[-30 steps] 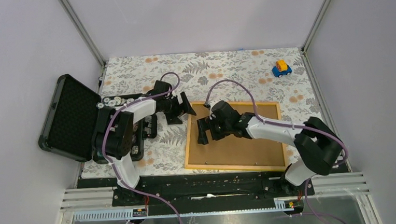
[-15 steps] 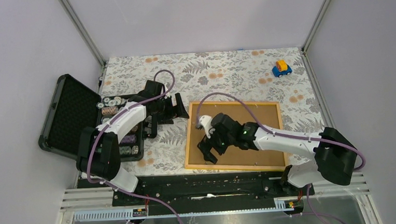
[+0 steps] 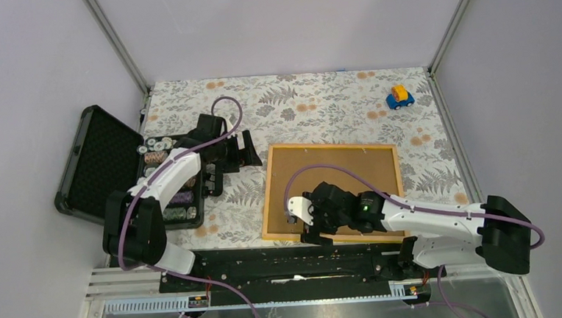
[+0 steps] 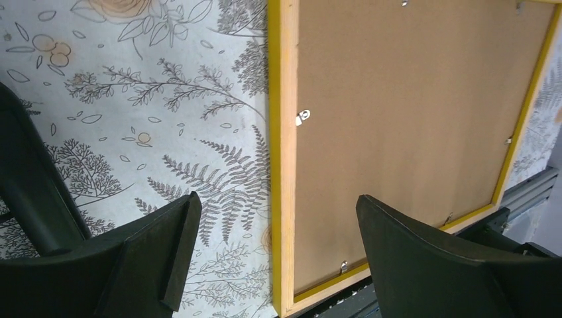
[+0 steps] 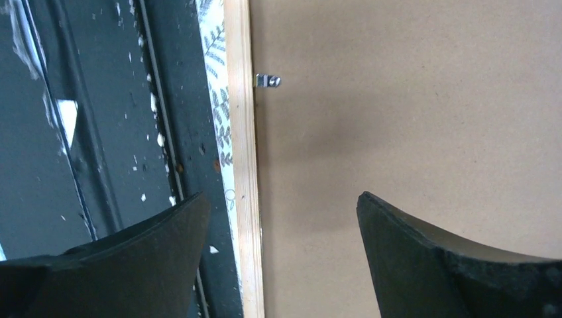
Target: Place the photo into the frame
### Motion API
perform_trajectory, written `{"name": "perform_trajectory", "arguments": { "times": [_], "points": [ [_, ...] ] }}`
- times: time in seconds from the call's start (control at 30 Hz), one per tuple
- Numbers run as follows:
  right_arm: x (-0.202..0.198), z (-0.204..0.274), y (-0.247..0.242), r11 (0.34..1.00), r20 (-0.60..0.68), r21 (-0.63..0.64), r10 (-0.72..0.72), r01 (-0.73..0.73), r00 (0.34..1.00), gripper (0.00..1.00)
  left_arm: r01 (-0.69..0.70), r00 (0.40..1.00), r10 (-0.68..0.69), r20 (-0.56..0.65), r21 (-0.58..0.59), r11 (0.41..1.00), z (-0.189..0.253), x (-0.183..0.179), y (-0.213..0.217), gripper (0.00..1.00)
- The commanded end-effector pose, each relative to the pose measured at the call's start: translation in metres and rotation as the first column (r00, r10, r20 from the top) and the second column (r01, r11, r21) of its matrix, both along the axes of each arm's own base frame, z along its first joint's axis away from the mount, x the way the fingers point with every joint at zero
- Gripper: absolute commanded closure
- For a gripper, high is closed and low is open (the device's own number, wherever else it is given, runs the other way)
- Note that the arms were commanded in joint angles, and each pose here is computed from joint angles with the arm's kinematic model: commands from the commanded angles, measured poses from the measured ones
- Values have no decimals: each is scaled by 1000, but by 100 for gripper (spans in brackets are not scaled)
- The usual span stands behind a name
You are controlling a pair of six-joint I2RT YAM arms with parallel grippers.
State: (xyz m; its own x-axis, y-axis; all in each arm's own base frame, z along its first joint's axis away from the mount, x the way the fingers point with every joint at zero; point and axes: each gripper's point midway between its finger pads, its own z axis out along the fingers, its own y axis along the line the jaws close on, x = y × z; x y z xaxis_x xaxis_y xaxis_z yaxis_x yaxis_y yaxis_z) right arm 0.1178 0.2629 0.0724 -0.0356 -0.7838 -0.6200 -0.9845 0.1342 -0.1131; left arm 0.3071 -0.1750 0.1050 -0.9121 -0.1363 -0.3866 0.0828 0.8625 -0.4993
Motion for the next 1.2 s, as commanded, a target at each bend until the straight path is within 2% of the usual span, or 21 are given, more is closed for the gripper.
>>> {"name": "perform_trajectory", "arguments": {
  "times": [0.0, 0.07, 0.13, 0.27, 0.4, 0.63, 0.77, 0.83, 0.97, 1.1, 1.17],
  "points": [
    [-10, -7, -10, 985, 12, -79, 154, -153, 988, 17, 30, 993, -23, 113, -59, 998, 30, 5, -5, 6],
    [-11, -14, -10, 981, -7, -102, 165, -165, 986, 31, 33, 993, -24, 119, -72, 997, 33, 6, -5, 6],
    [-12, -21, -10, 978, -28, -128, 162, -165, 986, 39, 27, 992, -17, 121, -83, 996, 35, 6, -4, 6],
    [-14, -32, -5, 976, -23, -137, 165, -167, 986, 38, 53, 992, -34, 117, -157, 986, 42, 3, -9, 6],
    [-10, -34, 4, 979, -2, -123, 163, -162, 987, 40, 40, 991, -18, 133, -164, 986, 46, 5, -5, 6],
    [-14, -46, 9, 980, -18, -122, 158, -159, 987, 51, 43, 991, -18, 136, -181, 983, 47, 2, -4, 6],
    [-19, -48, 14, 982, -44, -111, 147, -151, 988, 53, 23, 991, 2, 136, -183, 983, 47, 6, 1, 6],
    [-20, -50, 14, 982, -46, -120, 140, -145, 989, 59, 17, 992, 7, 126, -188, 982, 45, 6, 2, 6],
    [-14, -58, 12, 980, -34, -163, 111, -115, 993, 65, 20, 990, 7, 137, -194, 981, 47, 6, 2, 6],
    [-17, -60, 14, 977, -53, -171, 123, -131, 991, 62, 11, 991, 15, 133, -196, 981, 46, 8, 4, 7],
    [-17, -62, 14, 974, -62, -182, 126, -135, 990, 63, 9, 992, 16, 127, -195, 981, 44, 8, 5, 7]
  ]
}}
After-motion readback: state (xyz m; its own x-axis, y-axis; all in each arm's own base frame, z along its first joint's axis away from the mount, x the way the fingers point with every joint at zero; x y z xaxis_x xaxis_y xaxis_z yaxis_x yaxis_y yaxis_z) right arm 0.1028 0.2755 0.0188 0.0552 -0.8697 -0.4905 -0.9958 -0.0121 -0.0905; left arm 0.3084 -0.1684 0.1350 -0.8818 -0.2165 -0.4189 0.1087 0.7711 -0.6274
